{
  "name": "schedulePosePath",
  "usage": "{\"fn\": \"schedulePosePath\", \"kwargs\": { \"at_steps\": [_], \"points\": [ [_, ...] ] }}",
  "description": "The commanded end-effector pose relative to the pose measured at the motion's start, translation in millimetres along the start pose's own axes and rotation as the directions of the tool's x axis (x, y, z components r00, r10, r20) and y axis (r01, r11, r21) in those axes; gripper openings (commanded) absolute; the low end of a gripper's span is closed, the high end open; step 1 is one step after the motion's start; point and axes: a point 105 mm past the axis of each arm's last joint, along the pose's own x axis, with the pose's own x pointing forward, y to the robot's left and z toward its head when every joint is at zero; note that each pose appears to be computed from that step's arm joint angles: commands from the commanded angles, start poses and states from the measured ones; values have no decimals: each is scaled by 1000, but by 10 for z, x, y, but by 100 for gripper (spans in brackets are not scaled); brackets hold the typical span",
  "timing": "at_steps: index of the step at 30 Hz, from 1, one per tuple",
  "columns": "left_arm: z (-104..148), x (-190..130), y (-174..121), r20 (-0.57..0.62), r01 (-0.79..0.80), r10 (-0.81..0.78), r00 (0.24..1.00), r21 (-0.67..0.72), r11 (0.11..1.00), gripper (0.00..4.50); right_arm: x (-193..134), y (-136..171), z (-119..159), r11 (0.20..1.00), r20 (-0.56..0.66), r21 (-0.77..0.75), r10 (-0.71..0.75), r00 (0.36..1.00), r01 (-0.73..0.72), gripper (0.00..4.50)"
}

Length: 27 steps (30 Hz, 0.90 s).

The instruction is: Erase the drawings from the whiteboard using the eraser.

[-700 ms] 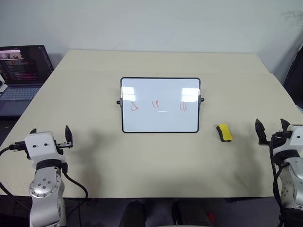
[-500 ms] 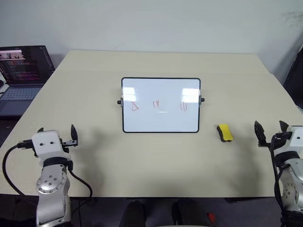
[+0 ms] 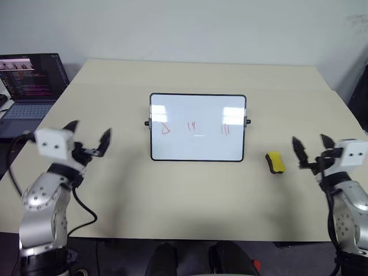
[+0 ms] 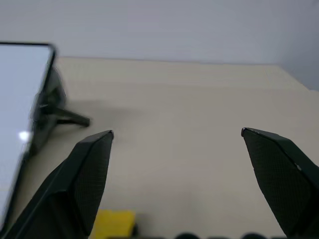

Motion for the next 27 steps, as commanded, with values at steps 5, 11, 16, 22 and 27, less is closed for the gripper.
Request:
{"fn": "schedulePosePath", "kwargs": {
  "at_steps": [5,11,16,22,27],
  "points": [
    [364,92,-1019,38,665,-665,746,-17,746,450,-7,326,62,999,-124,35,32,992,-28,447],
    [401,39,-1297,26,807,-807,590,-4,591,450,10,346,-75,998,-208,62,-3,978,16,447],
    [385,46,-1295,14,829,-829,559,1,559,450,82,357,-202,999,-257,38,-17,966,28,447],
    [365,21,-1298,-7,835,-835,551,2,551,450,128,335,-379,999,-315,34,-28,949,41,447],
    [318,-15,-1281,-27,828,-828,560,-7,561,450,167,302,-403,998,-313,37,-34,949,48,447]
  ]
}}
